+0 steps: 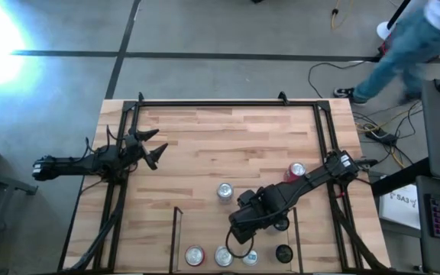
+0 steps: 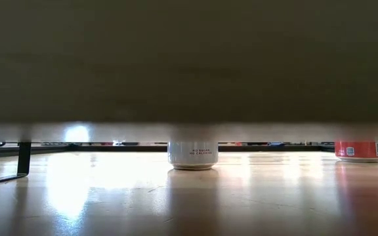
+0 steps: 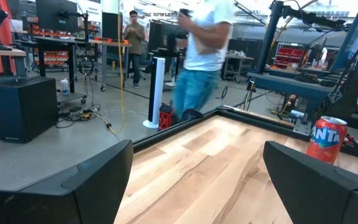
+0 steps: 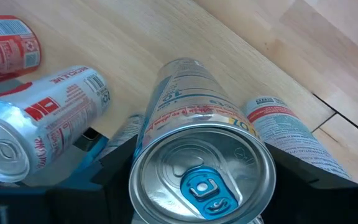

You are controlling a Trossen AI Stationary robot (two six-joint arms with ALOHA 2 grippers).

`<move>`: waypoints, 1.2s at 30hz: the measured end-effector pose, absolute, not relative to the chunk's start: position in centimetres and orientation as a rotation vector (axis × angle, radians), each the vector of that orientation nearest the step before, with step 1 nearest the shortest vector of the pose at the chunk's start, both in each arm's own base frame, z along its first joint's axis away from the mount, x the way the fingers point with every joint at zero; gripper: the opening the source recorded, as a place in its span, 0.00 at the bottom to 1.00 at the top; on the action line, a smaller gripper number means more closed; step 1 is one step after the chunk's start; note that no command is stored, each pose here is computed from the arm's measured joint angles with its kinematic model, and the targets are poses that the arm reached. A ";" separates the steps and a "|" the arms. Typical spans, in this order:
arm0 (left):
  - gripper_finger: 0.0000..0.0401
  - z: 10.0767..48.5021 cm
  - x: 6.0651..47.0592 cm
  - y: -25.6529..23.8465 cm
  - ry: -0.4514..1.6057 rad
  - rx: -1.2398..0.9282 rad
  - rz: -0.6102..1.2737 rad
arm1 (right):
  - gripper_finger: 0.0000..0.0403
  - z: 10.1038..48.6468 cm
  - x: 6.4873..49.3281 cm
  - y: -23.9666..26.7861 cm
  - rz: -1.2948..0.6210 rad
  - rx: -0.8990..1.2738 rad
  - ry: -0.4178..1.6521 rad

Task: Place canned beverage on shelf
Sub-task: Put the blue soda can on the shelf aligned with the other blue soda can

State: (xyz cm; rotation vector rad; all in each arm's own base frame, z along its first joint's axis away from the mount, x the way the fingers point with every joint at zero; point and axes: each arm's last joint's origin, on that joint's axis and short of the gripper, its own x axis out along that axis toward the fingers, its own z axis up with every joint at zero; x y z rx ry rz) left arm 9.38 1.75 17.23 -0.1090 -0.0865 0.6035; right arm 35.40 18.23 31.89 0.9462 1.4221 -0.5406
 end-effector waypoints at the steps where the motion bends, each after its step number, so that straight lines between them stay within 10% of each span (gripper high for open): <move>1: 0.86 17.2 9.4 1.8 -0.086 -0.109 0.603 | 0.59 31.9 35.4 18.3 -0.541 0.945 1.423; 36: 0.86 17.2 9.4 1.7 -0.086 -0.109 0.603 | 0.60 30.3 35.5 18.5 -0.539 0.903 1.436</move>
